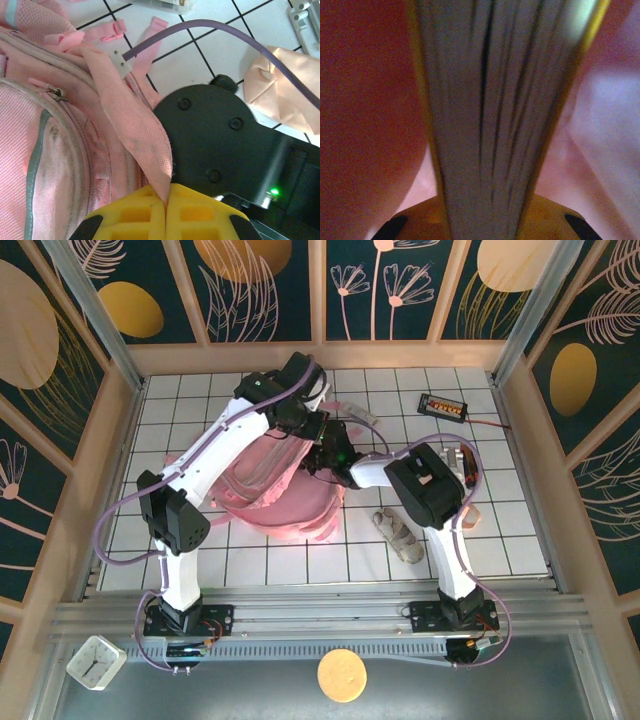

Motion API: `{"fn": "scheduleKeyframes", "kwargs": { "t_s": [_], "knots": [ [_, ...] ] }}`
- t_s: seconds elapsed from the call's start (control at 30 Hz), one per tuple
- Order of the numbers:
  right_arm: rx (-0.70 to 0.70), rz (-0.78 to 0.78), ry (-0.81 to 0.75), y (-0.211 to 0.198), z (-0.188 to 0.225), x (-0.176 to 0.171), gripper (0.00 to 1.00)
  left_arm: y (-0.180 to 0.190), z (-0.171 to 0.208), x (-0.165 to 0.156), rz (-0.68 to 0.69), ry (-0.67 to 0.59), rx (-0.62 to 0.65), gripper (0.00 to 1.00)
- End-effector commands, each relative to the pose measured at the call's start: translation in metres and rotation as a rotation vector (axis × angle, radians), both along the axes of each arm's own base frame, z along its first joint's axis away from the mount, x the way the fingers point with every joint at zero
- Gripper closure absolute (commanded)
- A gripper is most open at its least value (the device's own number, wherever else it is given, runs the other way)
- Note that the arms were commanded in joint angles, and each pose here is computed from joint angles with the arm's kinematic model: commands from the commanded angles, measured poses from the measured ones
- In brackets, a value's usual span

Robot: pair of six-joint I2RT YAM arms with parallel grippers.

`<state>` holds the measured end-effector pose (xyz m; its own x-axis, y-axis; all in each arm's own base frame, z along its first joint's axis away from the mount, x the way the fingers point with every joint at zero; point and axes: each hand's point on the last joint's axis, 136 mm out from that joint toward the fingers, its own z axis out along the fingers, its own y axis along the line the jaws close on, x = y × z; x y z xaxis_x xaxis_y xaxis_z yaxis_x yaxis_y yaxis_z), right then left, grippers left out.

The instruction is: Pack the student bag

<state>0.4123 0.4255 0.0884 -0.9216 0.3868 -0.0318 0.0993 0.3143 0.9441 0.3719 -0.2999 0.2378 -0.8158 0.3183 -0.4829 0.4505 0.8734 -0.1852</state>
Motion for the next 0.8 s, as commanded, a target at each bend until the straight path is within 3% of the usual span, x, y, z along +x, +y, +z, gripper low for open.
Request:
{"fn": "scheduleKeyframes", "kwargs": {
  "t_s": [0.0, 0.07, 0.13, 0.53, 0.57, 0.63, 0.67, 0.77],
  "knots": [
    [0.019, 0.009, -0.058, 0.013, 0.031, 0.011, 0.55, -0.012, 0.002, -0.001, -0.022, -0.001, -0.037, 1.00],
    [-0.051, 0.027, -0.036, 0.005, 0.029, 0.005, 0.37, -0.011, -0.001, 0.000, -0.019, -0.003, -0.032, 1.00],
    [-0.109, 0.042, -0.022, -0.007, 0.032, -0.003, 0.28, -0.009, -0.002, 0.004, -0.003, -0.009, -0.032, 1.00],
    [-0.302, 0.070, 0.083, -0.092, 0.056, -0.064, 0.16, 0.001, -0.014, 0.029, 0.071, 0.006, -0.078, 1.00],
    [-0.321, 0.066, 0.090, -0.099, 0.059, -0.069, 0.16, 0.000, -0.016, 0.030, 0.074, 0.011, -0.079, 0.96],
    [-0.366, 0.058, 0.127, -0.118, 0.061, -0.081, 0.15, 0.001, -0.017, 0.030, 0.078, 0.011, -0.080, 0.64],
    [-0.396, 0.056, 0.150, -0.129, 0.059, -0.090, 0.15, 0.002, -0.015, 0.029, 0.080, 0.005, -0.080, 0.54],
    [-0.482, 0.035, 0.183, -0.160, 0.056, -0.119, 0.11, 0.010, -0.010, 0.023, 0.088, -0.004, -0.081, 0.40]
  ]
}}
